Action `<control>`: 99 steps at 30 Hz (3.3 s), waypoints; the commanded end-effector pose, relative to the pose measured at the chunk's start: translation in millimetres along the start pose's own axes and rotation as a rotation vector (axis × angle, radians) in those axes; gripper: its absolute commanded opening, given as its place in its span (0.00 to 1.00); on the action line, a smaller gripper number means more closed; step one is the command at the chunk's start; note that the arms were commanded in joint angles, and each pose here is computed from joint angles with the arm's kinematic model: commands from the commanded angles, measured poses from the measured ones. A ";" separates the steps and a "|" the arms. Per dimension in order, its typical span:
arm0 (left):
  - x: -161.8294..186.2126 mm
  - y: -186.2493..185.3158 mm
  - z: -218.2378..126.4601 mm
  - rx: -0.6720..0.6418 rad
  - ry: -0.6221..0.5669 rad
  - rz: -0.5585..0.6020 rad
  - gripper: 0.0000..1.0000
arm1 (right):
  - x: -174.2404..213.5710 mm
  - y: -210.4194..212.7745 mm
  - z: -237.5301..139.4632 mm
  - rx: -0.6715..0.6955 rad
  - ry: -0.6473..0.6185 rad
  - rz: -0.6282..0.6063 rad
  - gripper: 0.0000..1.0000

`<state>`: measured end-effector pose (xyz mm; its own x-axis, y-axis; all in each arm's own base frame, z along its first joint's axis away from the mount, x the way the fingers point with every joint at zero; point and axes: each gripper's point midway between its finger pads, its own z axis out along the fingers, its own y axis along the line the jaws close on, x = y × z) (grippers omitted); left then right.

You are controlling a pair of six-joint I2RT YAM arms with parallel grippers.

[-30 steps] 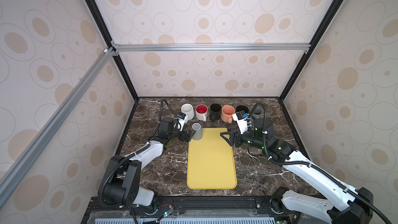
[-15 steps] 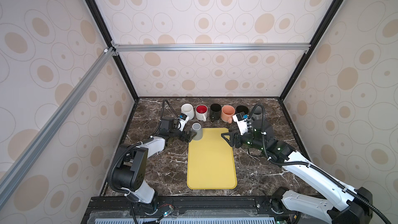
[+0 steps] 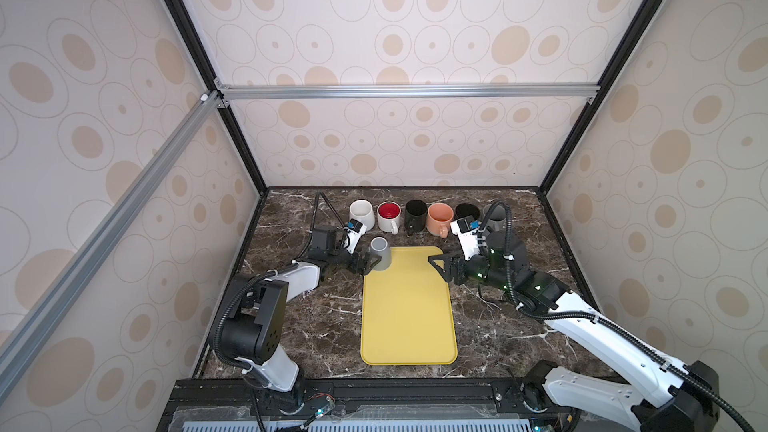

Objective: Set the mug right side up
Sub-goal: 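Open the left gripper and move it over the upside-down grey mug on the tray, then lower the left gripper onto the grey mug's handle and close it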

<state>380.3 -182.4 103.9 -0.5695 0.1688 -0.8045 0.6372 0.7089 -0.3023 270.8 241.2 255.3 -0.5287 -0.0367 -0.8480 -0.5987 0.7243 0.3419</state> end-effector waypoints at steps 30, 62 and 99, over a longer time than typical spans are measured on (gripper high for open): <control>-23.7 -4.1 10.6 -0.049 0.019 0.020 0.86 | 6.6 -12.1 -25.3 0.067 -0.071 -0.023 0.62; 27.8 -21.5 4.2 -0.231 0.261 -0.016 0.73 | 13.9 -15.4 -35.9 0.083 -0.081 0.011 0.62; 29.8 -0.7 23.4 -0.346 0.433 0.040 0.32 | 16.0 -23.4 -28.5 0.112 -0.090 0.047 0.62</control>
<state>366.3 -191.8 59.6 -0.7721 0.3925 -0.4997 0.4856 0.8717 -0.0655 256.7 202.7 244.4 -0.4968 0.0434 -0.8668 -0.5050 0.7978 0.3294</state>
